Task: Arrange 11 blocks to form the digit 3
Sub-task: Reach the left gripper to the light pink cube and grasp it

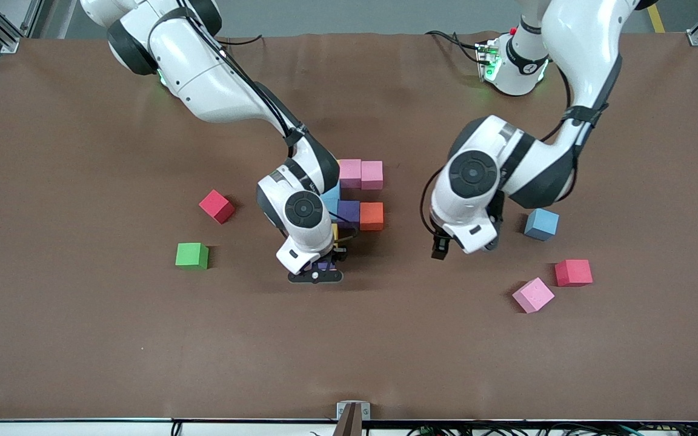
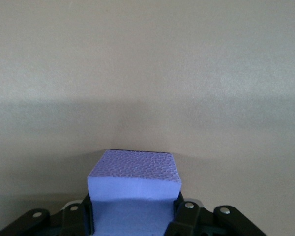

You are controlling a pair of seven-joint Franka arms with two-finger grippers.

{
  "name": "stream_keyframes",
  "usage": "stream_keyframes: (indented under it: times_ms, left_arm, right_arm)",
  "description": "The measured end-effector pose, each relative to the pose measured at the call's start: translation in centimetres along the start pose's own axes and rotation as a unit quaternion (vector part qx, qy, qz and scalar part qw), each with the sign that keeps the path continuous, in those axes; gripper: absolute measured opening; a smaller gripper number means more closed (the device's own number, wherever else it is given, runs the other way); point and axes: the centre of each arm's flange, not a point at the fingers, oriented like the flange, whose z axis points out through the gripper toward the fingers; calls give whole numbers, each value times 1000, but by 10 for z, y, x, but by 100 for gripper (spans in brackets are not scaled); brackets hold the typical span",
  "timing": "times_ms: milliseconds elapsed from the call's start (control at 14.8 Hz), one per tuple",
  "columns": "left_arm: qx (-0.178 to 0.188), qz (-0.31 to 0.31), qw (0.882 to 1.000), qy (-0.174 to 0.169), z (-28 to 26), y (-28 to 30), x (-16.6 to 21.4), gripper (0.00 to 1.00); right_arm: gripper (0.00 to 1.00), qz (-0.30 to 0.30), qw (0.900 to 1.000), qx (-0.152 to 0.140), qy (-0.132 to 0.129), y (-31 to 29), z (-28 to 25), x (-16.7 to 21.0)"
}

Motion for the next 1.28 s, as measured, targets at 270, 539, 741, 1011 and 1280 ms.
stream_keyframes:
  times_ms: [270, 539, 741, 1011, 1280]
  left_arm:
    - [0, 107, 994, -3, 2, 12, 84, 100]
    - [-1, 194, 981, -9, 15, 19, 157, 100]
    - [-14, 252, 968, -1, 25, 27, 194, 100]
    - [-18, 340, 940, 15, 58, 32, 238, 100]
    - [-22, 389, 921, 14, 78, 33, 265, 100]
  right_arm:
    - [56, -4, 1000, -2, -3, -4, 0, -3]
    - [56, -7, 1000, -5, -7, -13, 0, -3]
    - [56, -7, 1000, -3, -3, -16, 0, 0]
    - [56, -6, 1000, 0, 1, -17, -3, 3]
    - [56, -7, 1000, -3, -3, -16, -1, 2]
